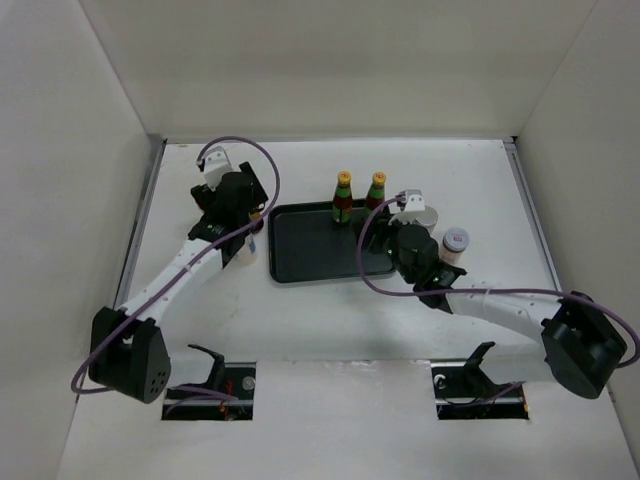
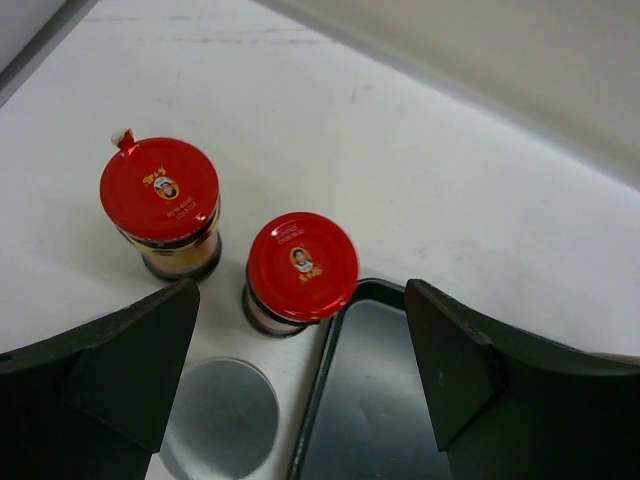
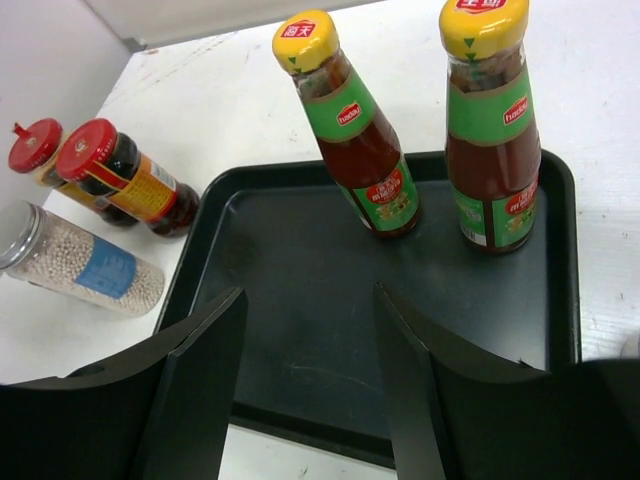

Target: Organize the condiment bottles

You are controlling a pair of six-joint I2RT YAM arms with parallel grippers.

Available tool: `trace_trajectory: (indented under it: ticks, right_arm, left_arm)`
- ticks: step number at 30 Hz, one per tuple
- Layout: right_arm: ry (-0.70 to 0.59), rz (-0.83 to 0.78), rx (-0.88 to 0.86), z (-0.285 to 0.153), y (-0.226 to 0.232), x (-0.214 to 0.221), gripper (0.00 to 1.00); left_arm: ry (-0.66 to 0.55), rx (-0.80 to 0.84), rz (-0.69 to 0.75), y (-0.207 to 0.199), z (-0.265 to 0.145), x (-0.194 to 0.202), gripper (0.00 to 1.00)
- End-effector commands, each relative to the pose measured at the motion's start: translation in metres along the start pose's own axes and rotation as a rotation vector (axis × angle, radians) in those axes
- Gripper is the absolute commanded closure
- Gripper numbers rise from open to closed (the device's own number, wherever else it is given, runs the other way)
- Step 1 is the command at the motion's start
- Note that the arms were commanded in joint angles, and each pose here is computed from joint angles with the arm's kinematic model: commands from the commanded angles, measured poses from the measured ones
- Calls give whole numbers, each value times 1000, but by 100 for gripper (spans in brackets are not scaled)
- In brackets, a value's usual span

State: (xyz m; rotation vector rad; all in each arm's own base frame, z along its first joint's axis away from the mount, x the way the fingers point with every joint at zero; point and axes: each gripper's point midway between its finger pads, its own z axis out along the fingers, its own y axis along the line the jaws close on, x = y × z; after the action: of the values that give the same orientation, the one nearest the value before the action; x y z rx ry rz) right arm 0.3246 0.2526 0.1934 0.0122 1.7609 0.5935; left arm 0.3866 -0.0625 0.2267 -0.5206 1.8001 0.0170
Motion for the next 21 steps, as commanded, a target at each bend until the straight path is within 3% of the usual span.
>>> trace_trajectory:
  ticks: [1, 3, 8, 13, 21]
  right_arm:
    - [-44, 34, -41, 3, 11, -6, 40]
    - [-39, 24, -33, 5, 8, -3, 40]
    - [-32, 20, -31, 6, 8, 0, 39]
    - [-29, 15, -26, 8, 8, 1, 37]
    - [-24, 16, -24, 7, 6, 3, 35]
  left_arm:
    - [92, 29, 20, -5, 13, 7, 16]
    - [117, 40, 11, -9, 10, 14, 17]
    - [51, -8, 19, 14, -19, -2, 17]
    - [141, -45, 96, 30, -34, 27, 17]
    - [188, -88, 143, 45, -30, 58, 21]
